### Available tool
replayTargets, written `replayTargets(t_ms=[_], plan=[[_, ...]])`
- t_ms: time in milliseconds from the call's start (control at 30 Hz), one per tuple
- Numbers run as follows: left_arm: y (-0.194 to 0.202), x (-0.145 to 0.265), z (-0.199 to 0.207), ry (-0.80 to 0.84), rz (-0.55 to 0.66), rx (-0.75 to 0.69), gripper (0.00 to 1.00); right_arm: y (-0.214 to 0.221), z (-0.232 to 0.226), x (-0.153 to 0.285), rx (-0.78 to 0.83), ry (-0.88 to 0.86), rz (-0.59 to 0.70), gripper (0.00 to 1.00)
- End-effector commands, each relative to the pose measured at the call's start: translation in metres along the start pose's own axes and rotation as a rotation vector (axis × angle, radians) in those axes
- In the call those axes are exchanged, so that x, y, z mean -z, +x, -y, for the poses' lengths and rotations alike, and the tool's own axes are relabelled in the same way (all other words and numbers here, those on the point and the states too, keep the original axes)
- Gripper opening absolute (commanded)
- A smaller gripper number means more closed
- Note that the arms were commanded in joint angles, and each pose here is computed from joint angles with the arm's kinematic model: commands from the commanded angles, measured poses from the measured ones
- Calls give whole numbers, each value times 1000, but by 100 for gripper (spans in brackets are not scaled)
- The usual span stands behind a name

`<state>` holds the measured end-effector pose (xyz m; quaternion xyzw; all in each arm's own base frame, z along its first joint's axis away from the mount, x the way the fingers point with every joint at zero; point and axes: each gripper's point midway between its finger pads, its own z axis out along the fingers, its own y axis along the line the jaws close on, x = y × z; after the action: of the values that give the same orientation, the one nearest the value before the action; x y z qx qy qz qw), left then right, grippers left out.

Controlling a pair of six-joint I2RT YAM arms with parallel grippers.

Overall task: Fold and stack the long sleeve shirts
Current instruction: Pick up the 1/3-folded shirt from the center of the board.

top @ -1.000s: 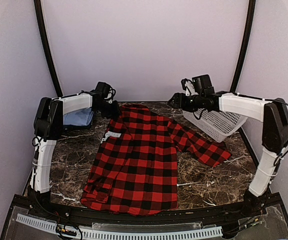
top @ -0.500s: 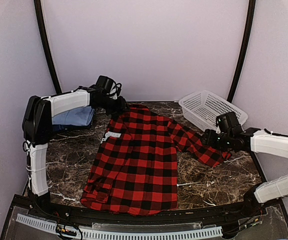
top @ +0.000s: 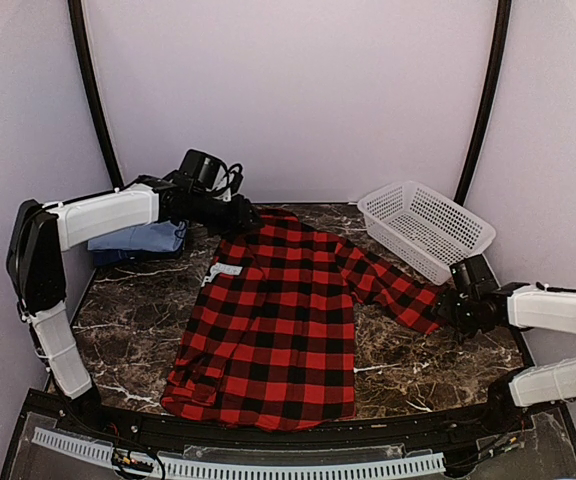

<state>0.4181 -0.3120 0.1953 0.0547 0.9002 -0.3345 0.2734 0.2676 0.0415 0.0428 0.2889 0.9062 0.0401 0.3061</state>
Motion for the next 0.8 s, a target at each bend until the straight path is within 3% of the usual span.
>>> replayTargets(t_ms=[0, 233, 367, 467, 533, 767], plan=[[-3, 22, 10, 21, 43, -4, 41, -10, 4, -14, -98, -45, 30, 72], [3, 26, 7, 18, 34, 4, 40, -14, 7, -37, -138, -60, 41, 70], [7, 24, 6, 24, 24, 15, 40, -14, 7, -43, -134, -62, 42, 46], [9, 24, 5, 22, 17, 19, 40, -14, 4, -40, -111, -74, 32, 16], [11, 24, 5, 25, 14, 20, 40, -16, 0, -35, -89, -87, 36, 3], [15, 23, 4, 25, -2, 21, 40, -30, -38, 14, -10, -198, 136, 0]])
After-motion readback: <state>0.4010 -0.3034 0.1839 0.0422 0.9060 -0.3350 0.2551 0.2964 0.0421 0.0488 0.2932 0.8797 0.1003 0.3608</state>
